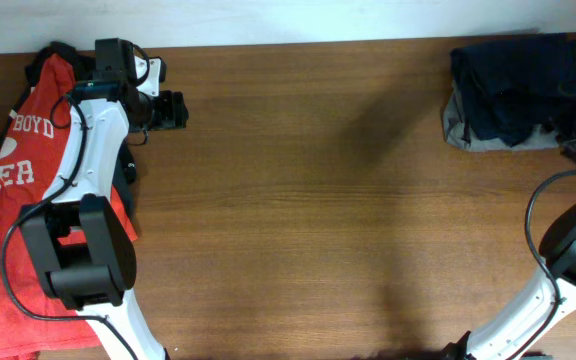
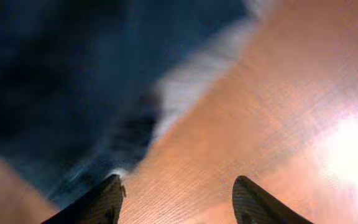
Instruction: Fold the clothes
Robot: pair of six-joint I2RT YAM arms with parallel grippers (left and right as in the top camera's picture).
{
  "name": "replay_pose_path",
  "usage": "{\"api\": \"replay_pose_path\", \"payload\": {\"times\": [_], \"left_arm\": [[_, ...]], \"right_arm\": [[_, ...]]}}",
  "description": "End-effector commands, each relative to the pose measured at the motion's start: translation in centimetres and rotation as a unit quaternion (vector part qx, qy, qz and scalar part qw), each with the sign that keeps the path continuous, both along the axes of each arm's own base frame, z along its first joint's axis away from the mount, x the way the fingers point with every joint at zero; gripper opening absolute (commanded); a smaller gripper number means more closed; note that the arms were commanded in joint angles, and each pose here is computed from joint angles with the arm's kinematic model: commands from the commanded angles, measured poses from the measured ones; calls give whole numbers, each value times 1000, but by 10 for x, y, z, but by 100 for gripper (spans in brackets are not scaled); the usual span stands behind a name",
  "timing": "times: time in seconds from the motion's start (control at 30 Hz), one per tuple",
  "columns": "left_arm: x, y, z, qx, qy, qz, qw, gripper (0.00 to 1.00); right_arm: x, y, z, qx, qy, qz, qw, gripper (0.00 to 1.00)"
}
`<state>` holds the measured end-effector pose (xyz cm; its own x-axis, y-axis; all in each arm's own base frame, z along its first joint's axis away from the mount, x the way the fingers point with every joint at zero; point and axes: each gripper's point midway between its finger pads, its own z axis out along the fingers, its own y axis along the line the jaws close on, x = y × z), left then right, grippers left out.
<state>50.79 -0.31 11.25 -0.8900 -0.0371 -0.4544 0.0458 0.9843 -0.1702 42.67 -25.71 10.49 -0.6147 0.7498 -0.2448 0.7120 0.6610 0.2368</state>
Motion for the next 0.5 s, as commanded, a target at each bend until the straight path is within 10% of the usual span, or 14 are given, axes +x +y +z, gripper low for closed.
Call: {"api": "replay_pose_path", "payload": {"times": [0.0,0.27,0.47], "left_arm": [[4,-2,2,-3,-4,-1,1000,73],[4,-2,2,-2,-5,-1,1000,73],[4,-1,2,0,-5,0,1000,73]], "right_arm": [[33,27,73,-60,-131,201,969,67],[121,24,89,-268,-219,367,864,75],[172,5,43,-306,-256,338,852,85]]}}
